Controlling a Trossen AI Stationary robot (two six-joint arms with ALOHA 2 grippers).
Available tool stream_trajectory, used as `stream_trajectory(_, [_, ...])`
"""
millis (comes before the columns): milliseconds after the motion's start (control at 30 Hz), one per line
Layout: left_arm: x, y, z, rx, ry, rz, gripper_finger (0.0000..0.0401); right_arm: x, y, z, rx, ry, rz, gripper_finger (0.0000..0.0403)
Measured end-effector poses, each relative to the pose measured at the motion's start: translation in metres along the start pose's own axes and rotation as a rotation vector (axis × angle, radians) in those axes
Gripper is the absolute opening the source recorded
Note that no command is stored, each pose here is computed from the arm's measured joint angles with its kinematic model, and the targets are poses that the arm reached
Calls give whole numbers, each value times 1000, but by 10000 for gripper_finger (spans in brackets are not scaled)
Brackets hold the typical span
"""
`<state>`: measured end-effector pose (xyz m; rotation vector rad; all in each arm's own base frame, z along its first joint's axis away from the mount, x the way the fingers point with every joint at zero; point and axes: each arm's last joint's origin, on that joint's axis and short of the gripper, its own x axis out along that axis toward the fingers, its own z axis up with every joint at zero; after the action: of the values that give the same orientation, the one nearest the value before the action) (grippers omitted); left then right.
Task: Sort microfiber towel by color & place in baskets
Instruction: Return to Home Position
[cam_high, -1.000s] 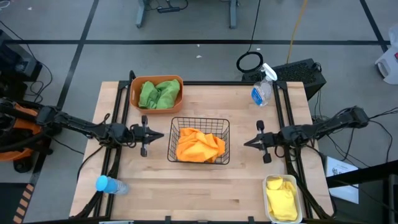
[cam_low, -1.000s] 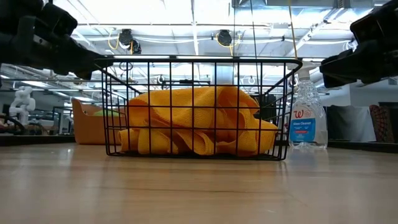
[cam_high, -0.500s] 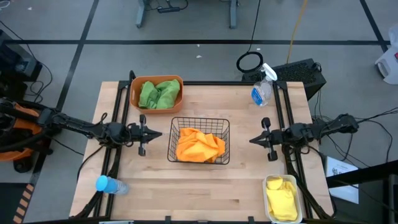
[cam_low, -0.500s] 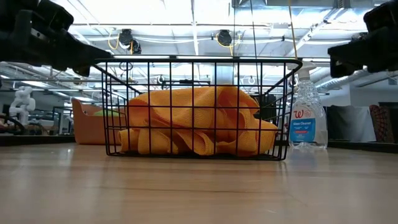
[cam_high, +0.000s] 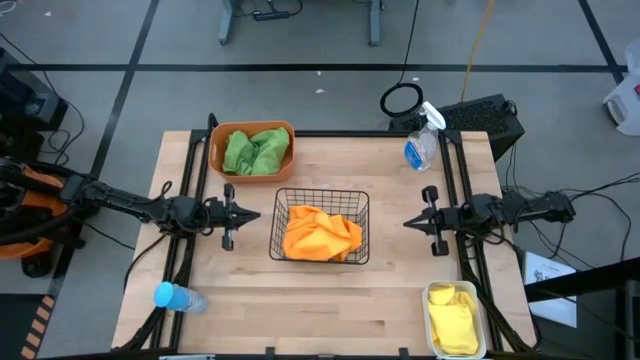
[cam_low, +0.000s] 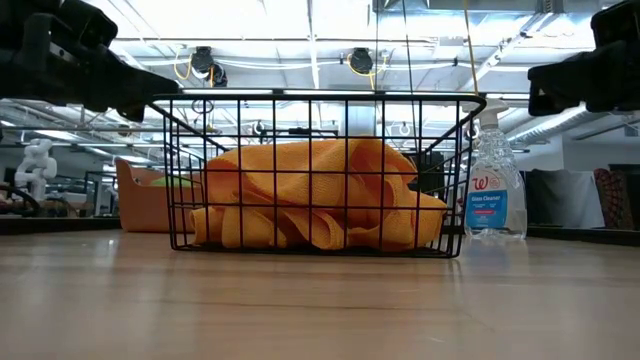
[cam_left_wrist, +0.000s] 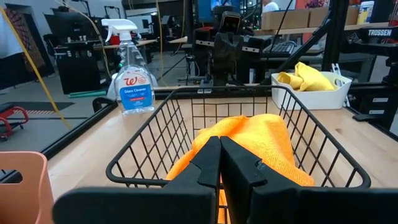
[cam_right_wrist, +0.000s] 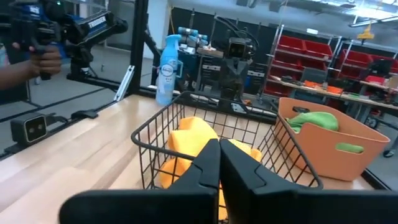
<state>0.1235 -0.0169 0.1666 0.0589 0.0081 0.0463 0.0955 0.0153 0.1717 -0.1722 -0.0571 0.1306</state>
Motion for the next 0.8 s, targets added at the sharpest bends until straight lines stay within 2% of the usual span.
stream_trajectory(533, [0,0,-3,-25,31,6,13,-1,-13,-4,6,32,-105,0])
stream_trajectory(800, [0,0,-6,-46,55,21,13,-1,-13,-4,50,31,-106,0])
